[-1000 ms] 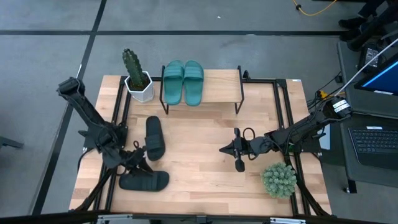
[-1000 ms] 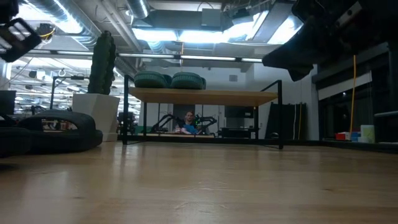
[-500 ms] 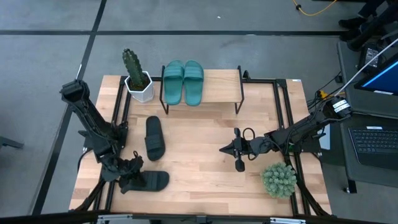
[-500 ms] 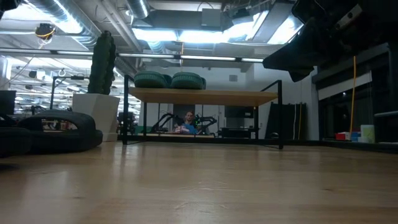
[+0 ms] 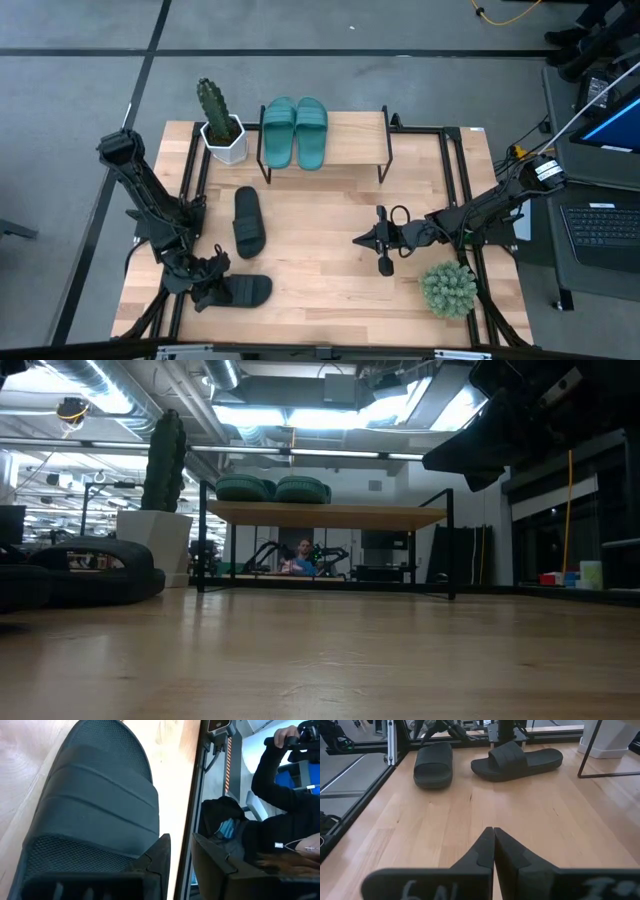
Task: Pick and place slides into the shelf
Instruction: Put the black slipper on the shelf
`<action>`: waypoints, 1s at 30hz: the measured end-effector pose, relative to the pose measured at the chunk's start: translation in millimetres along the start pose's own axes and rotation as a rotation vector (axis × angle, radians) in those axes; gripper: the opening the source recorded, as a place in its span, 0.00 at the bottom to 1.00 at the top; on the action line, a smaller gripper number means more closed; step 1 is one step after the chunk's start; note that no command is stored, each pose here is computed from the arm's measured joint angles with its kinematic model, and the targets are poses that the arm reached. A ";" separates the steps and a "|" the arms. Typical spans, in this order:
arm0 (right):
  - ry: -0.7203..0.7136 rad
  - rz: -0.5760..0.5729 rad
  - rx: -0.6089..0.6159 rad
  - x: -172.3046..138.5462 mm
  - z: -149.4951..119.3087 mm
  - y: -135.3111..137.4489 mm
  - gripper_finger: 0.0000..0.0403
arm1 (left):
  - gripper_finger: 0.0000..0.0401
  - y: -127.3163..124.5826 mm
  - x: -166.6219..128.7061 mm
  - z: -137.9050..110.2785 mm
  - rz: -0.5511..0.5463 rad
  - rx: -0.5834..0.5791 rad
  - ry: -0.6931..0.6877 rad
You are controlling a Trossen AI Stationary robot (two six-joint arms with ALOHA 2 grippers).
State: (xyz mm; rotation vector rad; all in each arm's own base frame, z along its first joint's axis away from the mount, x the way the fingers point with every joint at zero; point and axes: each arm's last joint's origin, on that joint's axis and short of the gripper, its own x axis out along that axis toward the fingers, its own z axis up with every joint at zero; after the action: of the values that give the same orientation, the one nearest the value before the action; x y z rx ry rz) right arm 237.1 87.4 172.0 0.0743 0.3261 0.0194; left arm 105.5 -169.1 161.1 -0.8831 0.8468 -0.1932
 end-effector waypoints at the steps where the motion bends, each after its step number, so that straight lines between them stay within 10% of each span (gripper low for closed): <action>1: 0.000 0.000 0.002 0.0 0.0 0.0 0.02 | 0.17 0.0 0.0 0.1 0.000 0.000 0.000; 30: 0.000 0.000 0.007 0.0 0.0 0.0 0.02 | 0.24 -0.4 0.0 -2.2 -0.005 -0.217 0.090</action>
State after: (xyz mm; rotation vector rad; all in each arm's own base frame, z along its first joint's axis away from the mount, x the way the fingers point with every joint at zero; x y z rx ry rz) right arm 237.1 87.4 172.1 0.0815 0.3258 0.0179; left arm 104.0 -170.6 160.6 -1.0857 0.9619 -0.1474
